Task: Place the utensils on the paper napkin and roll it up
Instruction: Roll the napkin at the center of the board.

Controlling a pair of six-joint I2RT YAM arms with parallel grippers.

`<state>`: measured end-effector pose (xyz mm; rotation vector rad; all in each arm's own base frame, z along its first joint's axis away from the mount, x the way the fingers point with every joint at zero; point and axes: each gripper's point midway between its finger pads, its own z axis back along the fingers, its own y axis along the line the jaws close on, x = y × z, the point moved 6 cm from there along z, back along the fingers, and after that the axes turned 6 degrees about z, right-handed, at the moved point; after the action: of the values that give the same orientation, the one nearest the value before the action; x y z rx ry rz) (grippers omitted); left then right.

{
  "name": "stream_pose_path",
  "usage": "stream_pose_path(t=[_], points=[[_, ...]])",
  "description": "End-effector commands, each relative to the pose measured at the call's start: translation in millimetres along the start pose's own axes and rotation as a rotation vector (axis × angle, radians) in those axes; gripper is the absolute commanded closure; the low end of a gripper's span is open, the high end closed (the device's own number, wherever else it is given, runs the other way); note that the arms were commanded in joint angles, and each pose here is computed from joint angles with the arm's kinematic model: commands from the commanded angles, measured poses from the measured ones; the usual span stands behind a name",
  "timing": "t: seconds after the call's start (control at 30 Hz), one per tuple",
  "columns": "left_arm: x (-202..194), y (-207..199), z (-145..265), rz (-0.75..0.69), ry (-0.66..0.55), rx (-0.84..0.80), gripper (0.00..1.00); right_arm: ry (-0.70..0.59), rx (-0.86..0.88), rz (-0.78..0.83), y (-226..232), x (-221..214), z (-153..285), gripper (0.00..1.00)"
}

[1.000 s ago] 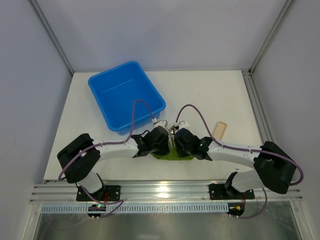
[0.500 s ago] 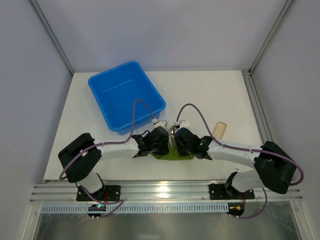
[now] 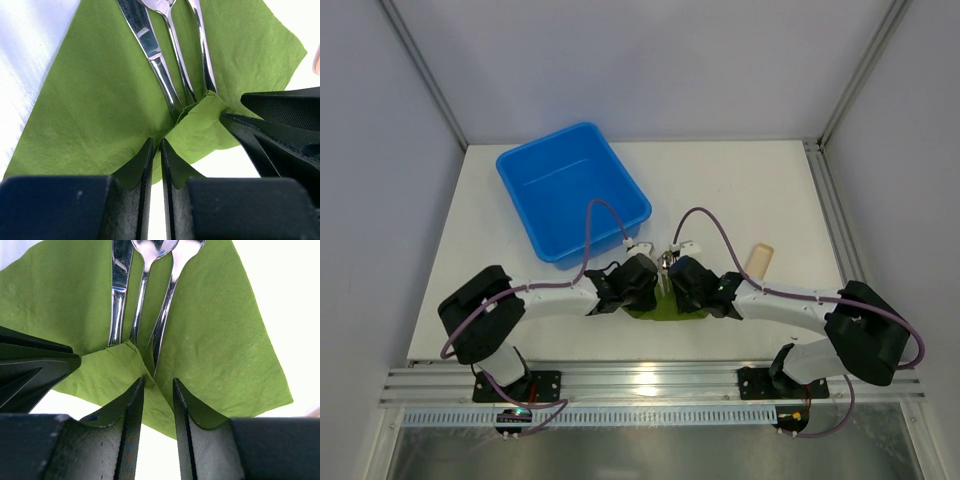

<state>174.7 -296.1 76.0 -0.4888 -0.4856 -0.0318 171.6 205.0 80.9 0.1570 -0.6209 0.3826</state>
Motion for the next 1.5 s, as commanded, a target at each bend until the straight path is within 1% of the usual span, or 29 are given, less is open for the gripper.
stream_pose_path(t=[0.0, 0.43, 0.73, 1.0, 1.47], points=[[4.0, 4.3, -1.2, 0.000, -0.023, 0.033, 0.88, -0.014, -0.022, -0.028, -0.9, 3.7, -3.2, 0.66], [6.1, 2.3, -0.2, -0.005, -0.024, 0.034, 0.88, 0.004, -0.016, -0.035, -0.5, -2.5, -6.6, 0.66], [16.1, -12.7, 11.2, -0.002, -0.036, -0.020, 0.87, -0.025, -0.008, -0.032, 2.9, 9.5, -4.5, 0.66], [22.1, -25.2, 21.9, 0.020, -0.050, -0.088, 0.86, -0.019, -0.013, -0.026, 5.3, 12.0, -8.9, 0.66], [22.4, -38.7, 16.9, 0.047, -0.034, -0.164, 0.86, -0.012, -0.026, -0.030, 2.9, 9.5, -8.9, 0.66]])
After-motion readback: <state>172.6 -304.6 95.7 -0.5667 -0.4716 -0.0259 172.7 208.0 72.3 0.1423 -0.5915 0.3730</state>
